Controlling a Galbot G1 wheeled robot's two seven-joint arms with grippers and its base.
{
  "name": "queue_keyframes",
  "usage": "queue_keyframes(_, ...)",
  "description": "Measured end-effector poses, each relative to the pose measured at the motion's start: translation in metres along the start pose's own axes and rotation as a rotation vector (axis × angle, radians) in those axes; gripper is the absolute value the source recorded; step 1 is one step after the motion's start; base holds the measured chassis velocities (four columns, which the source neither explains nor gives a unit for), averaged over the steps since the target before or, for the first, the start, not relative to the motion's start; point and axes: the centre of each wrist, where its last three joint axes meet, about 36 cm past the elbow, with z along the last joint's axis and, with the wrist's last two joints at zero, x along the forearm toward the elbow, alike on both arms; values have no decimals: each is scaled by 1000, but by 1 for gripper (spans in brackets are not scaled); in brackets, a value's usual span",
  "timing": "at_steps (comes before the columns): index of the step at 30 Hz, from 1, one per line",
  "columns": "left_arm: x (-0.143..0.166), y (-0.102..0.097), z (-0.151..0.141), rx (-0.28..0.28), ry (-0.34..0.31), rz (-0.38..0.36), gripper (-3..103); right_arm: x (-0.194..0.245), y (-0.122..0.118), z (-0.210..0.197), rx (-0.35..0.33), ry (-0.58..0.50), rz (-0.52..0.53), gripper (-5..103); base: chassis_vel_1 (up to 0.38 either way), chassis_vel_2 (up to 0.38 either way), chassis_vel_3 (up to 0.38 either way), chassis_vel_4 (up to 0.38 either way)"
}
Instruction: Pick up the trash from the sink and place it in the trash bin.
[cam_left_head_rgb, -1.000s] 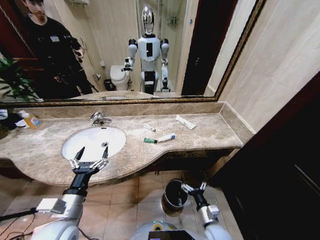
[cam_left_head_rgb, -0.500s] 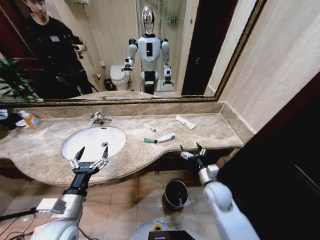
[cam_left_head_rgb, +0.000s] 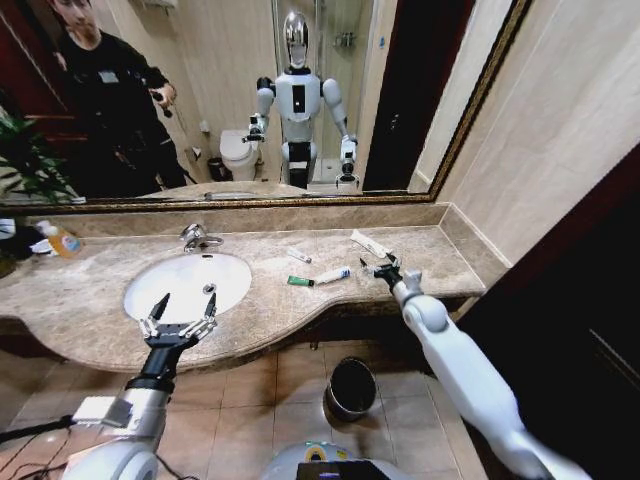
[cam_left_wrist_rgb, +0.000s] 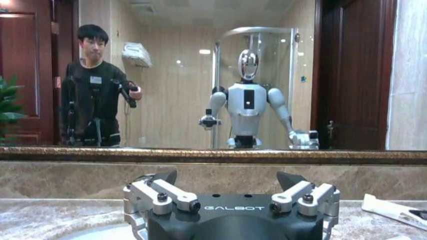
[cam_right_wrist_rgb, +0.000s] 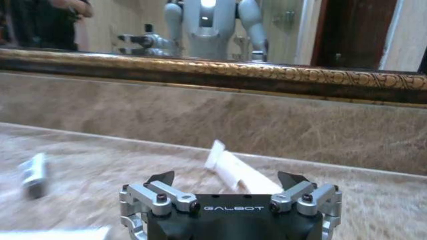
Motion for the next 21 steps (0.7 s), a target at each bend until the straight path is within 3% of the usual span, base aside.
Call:
queue_keyframes(9, 0, 0, 0, 0, 0, 0, 100, -52, -13, -1, -13, 48, 49, 100, 0, 0, 0, 0)
queue_keyframes(14, 0, 0, 0, 0, 0, 0, 100, -60, -15, 1, -64, 90, 54, 100, 0, 0, 0, 0)
queue_keyframes(21, 0, 0, 0, 0, 0, 0, 100, -63, -23, 5, -79, 96, 67, 100, 0, 0, 0, 0)
